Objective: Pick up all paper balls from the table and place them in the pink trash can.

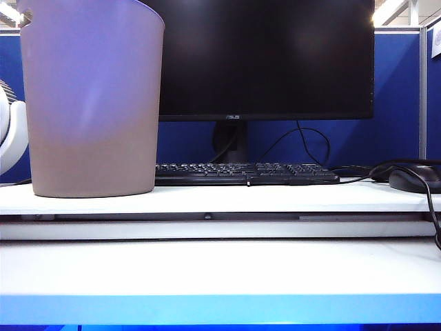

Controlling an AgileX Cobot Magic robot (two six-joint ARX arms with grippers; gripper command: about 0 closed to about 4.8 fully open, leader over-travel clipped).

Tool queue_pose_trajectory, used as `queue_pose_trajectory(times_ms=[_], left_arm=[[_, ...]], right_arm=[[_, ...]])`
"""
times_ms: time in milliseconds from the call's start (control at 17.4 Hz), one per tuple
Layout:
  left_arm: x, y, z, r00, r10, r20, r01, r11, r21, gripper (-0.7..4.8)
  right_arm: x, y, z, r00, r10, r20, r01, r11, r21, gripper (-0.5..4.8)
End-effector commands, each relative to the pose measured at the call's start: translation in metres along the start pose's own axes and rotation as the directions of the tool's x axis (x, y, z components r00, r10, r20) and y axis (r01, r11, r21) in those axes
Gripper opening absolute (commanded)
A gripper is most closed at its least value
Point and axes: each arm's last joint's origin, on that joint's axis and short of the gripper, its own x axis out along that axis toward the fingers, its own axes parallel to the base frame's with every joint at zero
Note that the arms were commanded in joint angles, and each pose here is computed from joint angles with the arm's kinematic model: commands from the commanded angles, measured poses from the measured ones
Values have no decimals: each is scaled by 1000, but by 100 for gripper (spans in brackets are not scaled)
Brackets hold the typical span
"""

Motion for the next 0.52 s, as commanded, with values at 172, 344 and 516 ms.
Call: queue_pose_trajectory(times_ms=[172,344,516], left_arm=[[11,-3,-35,991,-131,-12,130,990,-52,-6],[18,-3,-62,981,-179,69,185,978,-93,-6],[30,-1,-92,980,-181,87,194,966,-173,-6]], right_arm=[[-103,29,-24,986,62,157,-80,991,106,-8],[-143,32,-51,980,27,198,-64,981,184,-8],[-163,33,-86,984,-45,173,0,968,251,-8]])
